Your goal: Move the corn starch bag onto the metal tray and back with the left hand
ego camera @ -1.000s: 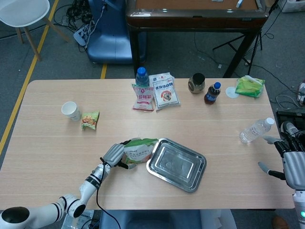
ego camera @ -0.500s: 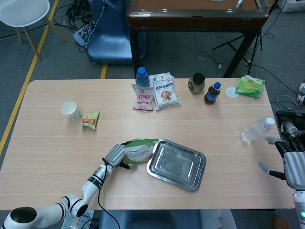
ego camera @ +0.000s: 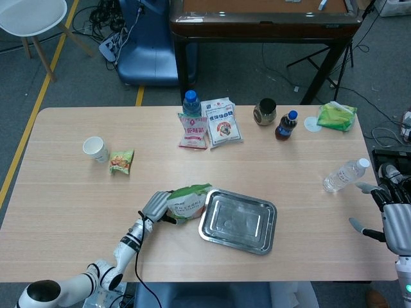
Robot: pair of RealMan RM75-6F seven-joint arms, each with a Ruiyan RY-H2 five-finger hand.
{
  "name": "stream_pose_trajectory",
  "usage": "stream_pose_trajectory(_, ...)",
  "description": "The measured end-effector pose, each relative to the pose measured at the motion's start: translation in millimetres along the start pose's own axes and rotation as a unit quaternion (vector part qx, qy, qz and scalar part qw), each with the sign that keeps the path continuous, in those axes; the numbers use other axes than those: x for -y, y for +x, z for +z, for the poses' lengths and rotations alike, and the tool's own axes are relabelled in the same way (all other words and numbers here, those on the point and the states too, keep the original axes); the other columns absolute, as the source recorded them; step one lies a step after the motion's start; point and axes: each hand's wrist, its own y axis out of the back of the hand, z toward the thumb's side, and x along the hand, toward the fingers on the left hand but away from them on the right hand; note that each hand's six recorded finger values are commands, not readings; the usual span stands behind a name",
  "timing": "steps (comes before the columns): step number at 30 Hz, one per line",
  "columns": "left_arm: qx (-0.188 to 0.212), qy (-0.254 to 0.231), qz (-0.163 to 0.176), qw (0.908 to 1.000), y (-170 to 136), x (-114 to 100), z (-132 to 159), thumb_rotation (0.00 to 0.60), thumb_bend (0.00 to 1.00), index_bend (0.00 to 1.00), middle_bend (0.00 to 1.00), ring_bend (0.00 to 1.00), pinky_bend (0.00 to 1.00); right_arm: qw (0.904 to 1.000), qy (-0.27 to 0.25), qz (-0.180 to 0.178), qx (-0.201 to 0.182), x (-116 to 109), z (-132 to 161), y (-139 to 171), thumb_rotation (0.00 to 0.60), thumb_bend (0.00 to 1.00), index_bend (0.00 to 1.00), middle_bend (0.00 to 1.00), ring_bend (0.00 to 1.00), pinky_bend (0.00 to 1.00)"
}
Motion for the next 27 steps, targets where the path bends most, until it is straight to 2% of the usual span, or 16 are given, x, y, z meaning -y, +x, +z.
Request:
stream_pose_trajectory(6,0.008,-0.005,0.005,0.9999,3,-4,-2,0.6,0.26,0.5,0.52,0.51,0.59,1.0,0.0,-0.003,0.0,-2,1,0,0.6,0.11,0.28,0.36,0.14,0.16)
stream_pose_trajectory(10,0.021,-0.004,0.007,0.9998,3,-11,-1,0.6,0.29,0.52,0.53,0.53,0.61,1.0,-0.001,-0.005,-0.002,-3,2,-1,0.6,0.11,0.28,0.36,0.14,0.16)
stream_pose_trajectory(17,0.05,0.022,0.016,0.9984,3,-41,-1,0.6,0.3,0.53,0.55,0.55,0.62,1.0,-0.002,-0.006,-0.007,-3,4,-2,0.6,0.11,0.28,0.36,0.14,0.16)
stream_pose_trajectory(23,0.076,0.078,0.013,0.994,1,-70,6,0.6,0.31,0.52,0.55,0.55,0.62,0.9999,-0.004,-0.006,-0.012,-1,5,-4,0.6,0.11,0.28,0.36,0.14,0.16)
stream_pose_trajectory(27,0.095,0.145,0.004,0.9849,-1,-83,18,0.6,0.33,0.52,0.55,0.55,0.62,0.9999,-0.007,-0.005,-0.014,1,5,-5,0.6,0.11,0.28,0.36,0.14,0.16)
